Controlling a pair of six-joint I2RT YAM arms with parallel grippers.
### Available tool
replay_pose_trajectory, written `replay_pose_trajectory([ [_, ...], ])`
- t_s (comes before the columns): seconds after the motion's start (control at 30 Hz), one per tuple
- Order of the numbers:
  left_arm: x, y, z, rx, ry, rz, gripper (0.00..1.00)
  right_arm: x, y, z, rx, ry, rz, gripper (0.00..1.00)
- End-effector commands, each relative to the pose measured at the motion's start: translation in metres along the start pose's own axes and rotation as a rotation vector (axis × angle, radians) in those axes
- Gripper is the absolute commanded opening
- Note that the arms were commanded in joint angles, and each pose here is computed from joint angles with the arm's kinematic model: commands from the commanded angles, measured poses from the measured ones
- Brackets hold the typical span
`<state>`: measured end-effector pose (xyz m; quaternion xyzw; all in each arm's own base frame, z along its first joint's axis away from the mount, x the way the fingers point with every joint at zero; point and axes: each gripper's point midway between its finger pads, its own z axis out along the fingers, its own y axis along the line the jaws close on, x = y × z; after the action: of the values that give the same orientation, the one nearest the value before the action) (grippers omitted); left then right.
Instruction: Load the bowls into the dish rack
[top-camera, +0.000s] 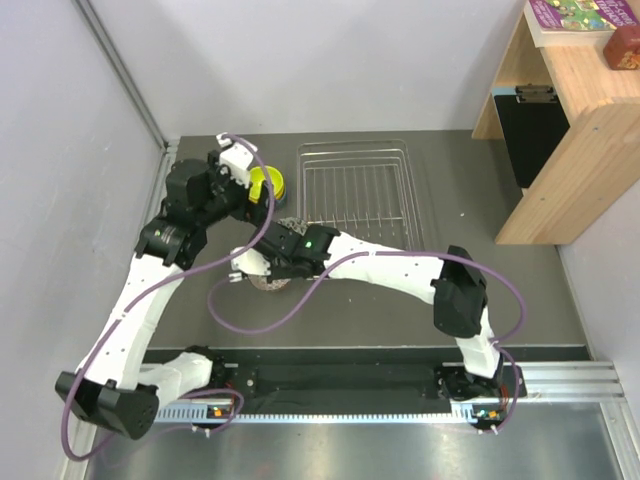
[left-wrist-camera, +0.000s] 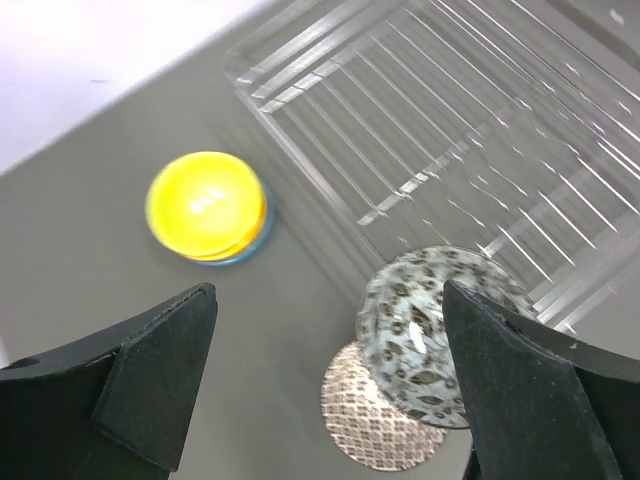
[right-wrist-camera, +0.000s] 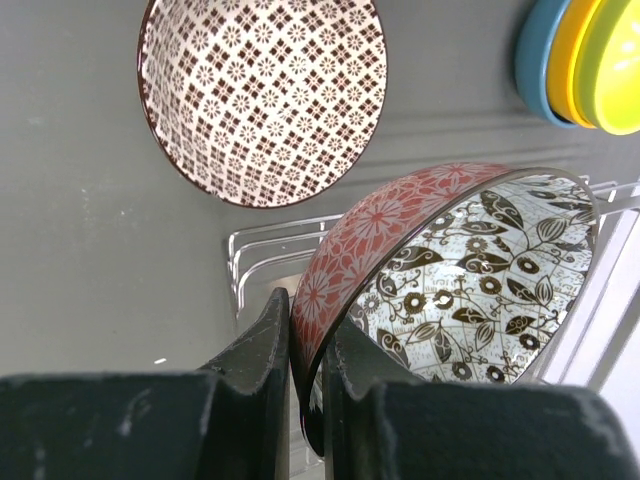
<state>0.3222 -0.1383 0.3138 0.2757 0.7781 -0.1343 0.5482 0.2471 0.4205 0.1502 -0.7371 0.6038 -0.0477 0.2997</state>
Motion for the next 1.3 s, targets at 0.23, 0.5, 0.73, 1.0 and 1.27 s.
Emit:
replay_pose_trajectory([
  [0.23, -0.028, 0.053, -0.048, -0.351, -0.204, -0.042, 0.99, -0.001, -0.065, -0.043, 0.080, -0.197, 0.254, 0.00],
  [0.5, 0.015, 0.040, -0.038, -0.256, -0.096, 0.003, 0.99, 0.018, -0.101, -0.068, 0.071, -0.299, 0.419, 0.00],
  [0.73, 0.067, 0.000, -0.033, -0.051, 0.002, 0.051, 0.99, 0.022, -0.126, -0.105, -0.093, -0.539, 0.638, 0.00],
  [1.0, 0.110, -0.019, -0.030, 0.040, 0.089, 0.060, 0.99, 0.011, -0.134, -0.148, -0.346, -0.807, 0.753, 0.00],
  [1.27, 0.122, -0.026, -0.034, 0.059, 0.081, 0.067, 0.99, 0.007, -0.119, -0.142, -0.566, -0.974, 0.813, 0.00],
])
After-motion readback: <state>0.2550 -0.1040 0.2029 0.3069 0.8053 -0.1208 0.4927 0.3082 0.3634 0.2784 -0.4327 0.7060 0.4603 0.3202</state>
